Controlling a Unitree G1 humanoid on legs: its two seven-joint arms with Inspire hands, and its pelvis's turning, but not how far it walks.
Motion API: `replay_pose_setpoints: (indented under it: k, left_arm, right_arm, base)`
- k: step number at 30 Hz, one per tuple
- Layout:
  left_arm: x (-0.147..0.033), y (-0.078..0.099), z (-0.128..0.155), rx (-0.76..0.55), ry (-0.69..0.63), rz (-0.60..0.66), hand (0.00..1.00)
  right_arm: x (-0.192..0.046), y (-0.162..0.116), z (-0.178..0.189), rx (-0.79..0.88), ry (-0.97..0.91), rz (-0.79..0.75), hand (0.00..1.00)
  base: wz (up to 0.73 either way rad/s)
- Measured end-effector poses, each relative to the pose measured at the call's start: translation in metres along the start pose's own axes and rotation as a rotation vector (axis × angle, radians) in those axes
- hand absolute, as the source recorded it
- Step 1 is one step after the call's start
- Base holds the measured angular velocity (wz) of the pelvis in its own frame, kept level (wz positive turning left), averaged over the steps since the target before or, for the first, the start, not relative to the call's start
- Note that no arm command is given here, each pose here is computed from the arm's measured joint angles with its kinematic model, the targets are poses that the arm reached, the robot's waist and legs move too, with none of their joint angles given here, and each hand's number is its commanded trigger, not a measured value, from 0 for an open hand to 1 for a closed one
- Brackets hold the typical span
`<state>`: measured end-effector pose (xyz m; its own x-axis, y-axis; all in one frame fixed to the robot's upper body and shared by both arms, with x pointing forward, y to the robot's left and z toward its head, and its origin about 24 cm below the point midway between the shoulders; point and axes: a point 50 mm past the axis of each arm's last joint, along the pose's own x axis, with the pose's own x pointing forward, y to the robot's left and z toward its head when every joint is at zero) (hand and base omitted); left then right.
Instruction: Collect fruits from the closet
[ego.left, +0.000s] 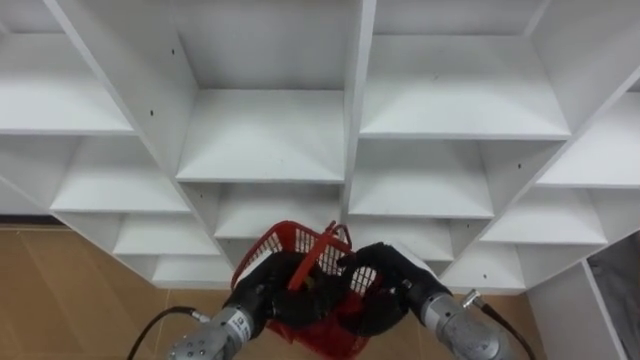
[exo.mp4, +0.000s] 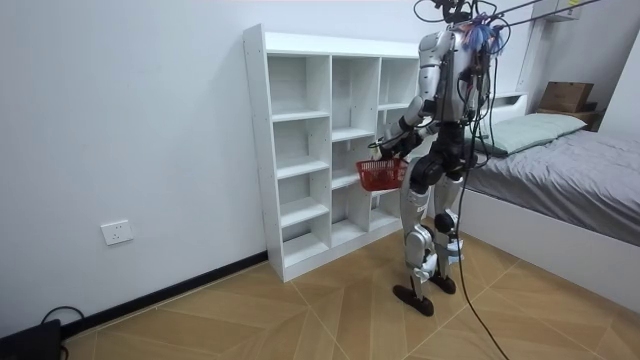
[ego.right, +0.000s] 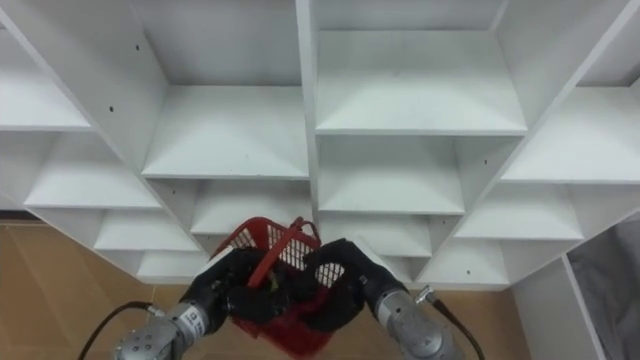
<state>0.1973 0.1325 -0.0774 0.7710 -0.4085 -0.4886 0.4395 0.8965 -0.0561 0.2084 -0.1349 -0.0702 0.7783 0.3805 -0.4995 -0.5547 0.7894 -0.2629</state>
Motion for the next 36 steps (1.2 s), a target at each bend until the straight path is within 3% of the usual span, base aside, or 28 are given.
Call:
replay_pose_setpoints:
  k: [25,36]
  left_arm:
    - [-0.003,0.007,-0.001,0.021,0.011,0.004,1.0]
    - [-0.016,0.012,-0.035,0.057,0.153,0.06,1.0]
  right_arm:
    - [0.0,0.004,-0.001,0.012,0.001,0.004,0.0]
    - [-0.013,0.017,-0.02,0.053,0.061,0.026,0.0]
  base:
    - [0.0]
    - [0.0]
